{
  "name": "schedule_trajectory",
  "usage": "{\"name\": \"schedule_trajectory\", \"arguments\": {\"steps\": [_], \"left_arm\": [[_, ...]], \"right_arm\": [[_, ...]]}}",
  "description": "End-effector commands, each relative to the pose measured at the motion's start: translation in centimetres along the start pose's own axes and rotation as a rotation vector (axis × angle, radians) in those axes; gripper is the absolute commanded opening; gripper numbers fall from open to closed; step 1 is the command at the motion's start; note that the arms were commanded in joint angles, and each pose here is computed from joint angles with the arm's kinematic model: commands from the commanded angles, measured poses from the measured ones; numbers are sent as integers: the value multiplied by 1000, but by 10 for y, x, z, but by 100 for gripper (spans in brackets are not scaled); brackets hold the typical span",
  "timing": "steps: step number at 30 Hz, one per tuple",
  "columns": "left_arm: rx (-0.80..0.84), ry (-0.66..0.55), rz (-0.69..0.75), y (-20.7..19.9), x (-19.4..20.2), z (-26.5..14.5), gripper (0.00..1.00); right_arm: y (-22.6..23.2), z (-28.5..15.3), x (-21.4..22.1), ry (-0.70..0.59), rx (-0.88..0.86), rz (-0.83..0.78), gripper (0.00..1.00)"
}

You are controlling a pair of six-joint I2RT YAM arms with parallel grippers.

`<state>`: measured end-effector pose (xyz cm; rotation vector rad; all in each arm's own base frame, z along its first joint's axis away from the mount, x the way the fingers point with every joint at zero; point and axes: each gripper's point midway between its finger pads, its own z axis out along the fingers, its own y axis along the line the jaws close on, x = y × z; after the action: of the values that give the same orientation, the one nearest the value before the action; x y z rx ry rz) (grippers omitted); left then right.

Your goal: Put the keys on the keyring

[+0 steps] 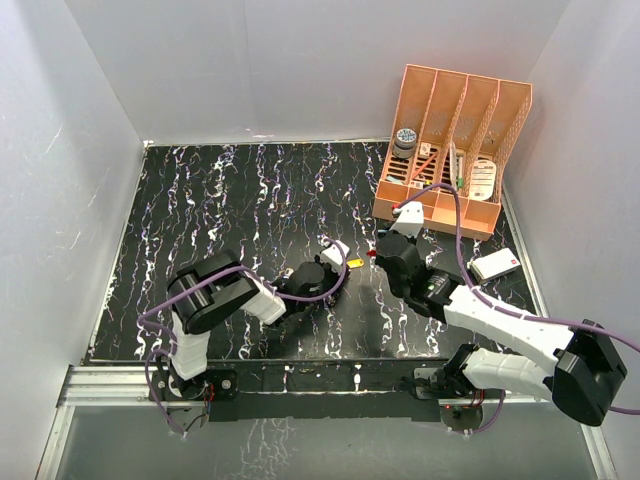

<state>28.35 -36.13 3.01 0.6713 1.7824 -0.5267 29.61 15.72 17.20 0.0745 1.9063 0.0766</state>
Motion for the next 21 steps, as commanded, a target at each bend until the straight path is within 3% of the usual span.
{"name": "schedule_trajectory", "arguments": {"steps": [1,11,21], "left_arm": [[-7,-75,14,0,-22,11,32],[-29,-72,21,8,-17,18,28],[-33,-76,17,16,-16,19,12]], "right_arm": [[0,-5,-33,-75,5,59,0],[-3,-4,-32,-70,8,55,0],[-2,-3,-28,-60,5,48,0]]}}
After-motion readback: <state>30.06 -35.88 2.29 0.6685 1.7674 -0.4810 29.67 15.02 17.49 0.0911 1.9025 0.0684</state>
